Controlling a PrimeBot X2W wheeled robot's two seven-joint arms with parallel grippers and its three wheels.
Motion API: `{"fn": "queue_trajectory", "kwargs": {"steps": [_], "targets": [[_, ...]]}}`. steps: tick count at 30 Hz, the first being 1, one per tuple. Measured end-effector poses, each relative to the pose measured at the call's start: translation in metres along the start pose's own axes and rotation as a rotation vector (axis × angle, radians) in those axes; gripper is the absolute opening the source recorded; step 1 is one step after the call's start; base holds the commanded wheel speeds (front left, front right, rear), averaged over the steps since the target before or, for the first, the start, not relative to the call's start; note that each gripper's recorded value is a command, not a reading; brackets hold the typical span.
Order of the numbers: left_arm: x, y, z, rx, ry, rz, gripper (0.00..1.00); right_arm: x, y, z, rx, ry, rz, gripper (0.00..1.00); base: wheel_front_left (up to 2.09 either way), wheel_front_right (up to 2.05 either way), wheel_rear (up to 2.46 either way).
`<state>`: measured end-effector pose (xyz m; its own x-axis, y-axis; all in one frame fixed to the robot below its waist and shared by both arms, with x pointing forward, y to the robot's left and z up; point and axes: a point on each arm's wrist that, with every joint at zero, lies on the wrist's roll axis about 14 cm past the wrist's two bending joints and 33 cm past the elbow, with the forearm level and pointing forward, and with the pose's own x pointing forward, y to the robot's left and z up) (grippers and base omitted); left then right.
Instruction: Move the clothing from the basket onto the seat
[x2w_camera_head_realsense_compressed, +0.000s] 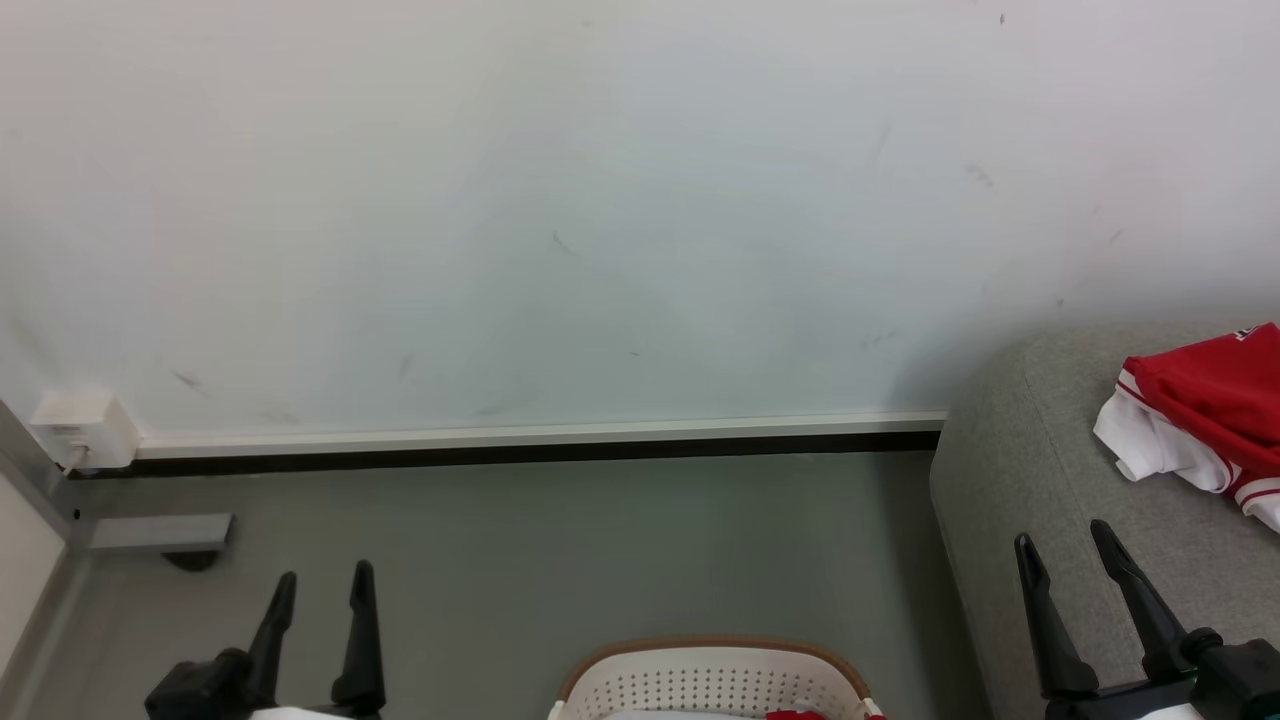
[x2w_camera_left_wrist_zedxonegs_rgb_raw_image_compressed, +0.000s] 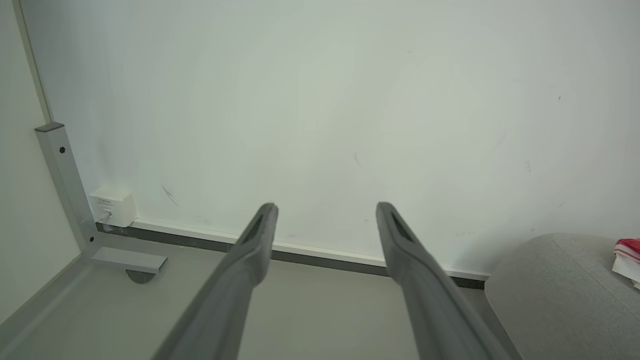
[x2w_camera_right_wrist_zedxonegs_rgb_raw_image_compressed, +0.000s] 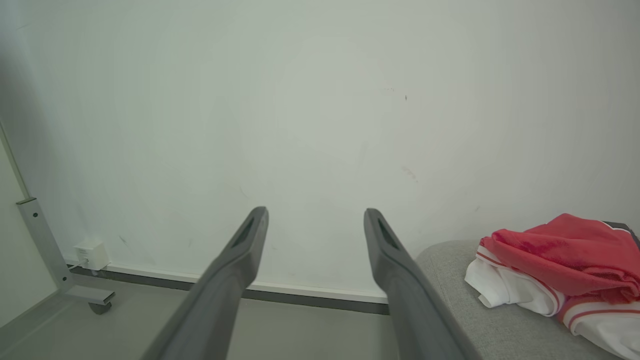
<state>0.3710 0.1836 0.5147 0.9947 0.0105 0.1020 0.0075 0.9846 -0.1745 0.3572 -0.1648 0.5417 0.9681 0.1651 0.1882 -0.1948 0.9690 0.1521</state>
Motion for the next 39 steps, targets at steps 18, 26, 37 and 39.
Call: {"fn": "queue_trajectory", "kwargs": {"steps": [18,26,37,39], "targets": [[0.024,-0.043,-0.008,-0.003,0.015,-0.14,1.0,0.021,-0.035,0.039,-0.119,-0.09,-0.031,1.0,0.0,0.0,0.0],[0.046,-0.129,-0.075,-0.032,0.204,-0.407,1.0,0.054,-0.076,0.067,-0.193,-0.154,-0.088,1.0,0.0,0.0,0.0],[0.064,-0.19,-0.198,-0.018,0.577,-0.618,1.0,0.097,-0.116,0.051,-0.21,-0.153,-0.168,1.0,0.0,0.0,0.0],[0.058,-0.197,-0.222,-0.005,0.647,-0.655,1.0,0.102,-0.124,0.042,-0.215,-0.135,-0.186,1.0,0.0,0.0,0.0]]}}
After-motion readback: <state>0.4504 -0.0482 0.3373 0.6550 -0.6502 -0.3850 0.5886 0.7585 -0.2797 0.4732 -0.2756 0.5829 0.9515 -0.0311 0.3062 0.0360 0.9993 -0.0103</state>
